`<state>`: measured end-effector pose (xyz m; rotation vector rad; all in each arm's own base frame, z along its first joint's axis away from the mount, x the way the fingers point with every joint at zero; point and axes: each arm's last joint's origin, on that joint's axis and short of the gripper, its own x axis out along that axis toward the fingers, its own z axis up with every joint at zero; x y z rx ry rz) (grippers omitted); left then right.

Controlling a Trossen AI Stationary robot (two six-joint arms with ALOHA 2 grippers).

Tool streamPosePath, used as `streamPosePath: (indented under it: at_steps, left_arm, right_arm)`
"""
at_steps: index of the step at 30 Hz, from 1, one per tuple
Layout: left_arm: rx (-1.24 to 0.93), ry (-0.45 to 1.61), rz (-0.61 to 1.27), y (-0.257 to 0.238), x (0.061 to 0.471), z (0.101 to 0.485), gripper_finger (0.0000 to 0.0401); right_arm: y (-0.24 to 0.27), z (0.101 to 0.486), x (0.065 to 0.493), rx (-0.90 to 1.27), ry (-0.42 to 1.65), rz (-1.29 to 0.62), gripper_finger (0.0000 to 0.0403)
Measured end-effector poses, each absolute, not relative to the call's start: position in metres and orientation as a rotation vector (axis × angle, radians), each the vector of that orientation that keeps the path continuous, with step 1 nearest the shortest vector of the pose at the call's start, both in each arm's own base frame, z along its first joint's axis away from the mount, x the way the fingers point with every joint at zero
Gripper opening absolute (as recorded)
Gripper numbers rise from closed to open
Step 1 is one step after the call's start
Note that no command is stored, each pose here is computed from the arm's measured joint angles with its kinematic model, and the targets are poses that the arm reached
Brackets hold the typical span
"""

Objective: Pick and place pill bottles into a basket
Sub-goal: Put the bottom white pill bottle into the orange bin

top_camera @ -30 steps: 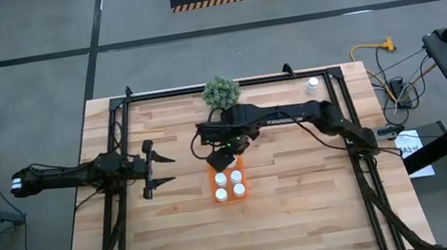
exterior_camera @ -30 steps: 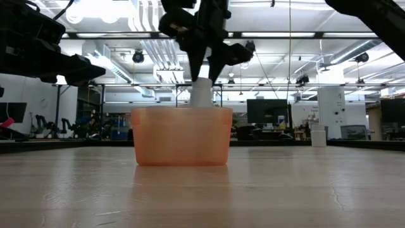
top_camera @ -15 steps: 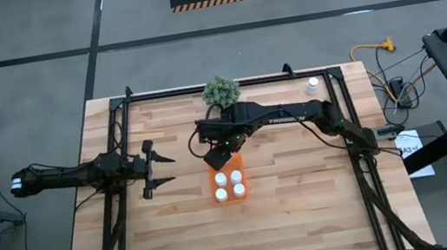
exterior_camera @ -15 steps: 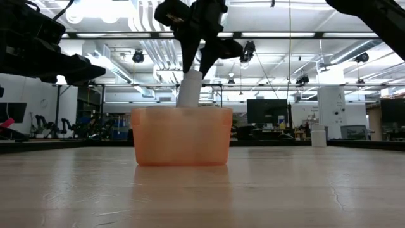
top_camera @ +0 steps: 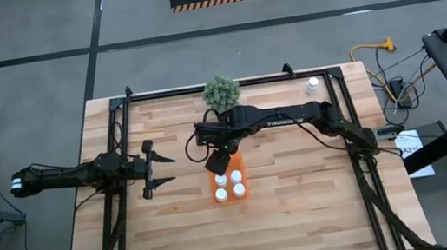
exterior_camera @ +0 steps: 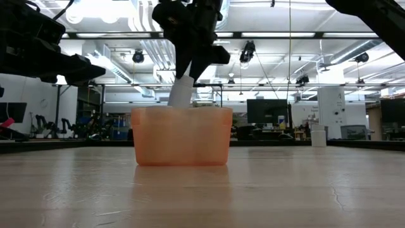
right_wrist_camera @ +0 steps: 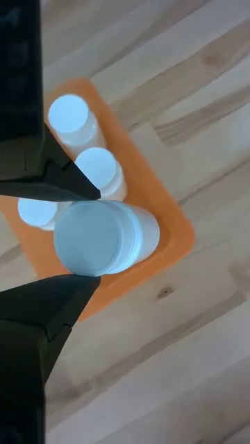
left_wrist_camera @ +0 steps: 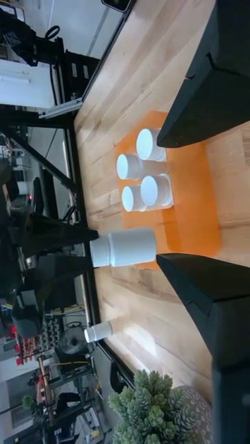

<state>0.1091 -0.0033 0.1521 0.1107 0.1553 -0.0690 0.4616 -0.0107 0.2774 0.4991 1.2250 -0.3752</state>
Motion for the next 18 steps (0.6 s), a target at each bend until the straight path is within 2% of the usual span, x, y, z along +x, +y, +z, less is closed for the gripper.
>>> streamPosePath:
  at_steps: [9,18]
  left_arm:
    - [0.111,0.156,-0.069,-0.003,0.109,0.152,0.0245]
    - [0.111,0.155,-0.069,-0.003,0.109,0.152,0.0245]
  right_arm:
    - [-0.01,0.263,0.462,0.354,1.269,-0.274,0.0136]
    - [-0.01,0.25,0.468,0.298,1.245,-0.224,0.0136]
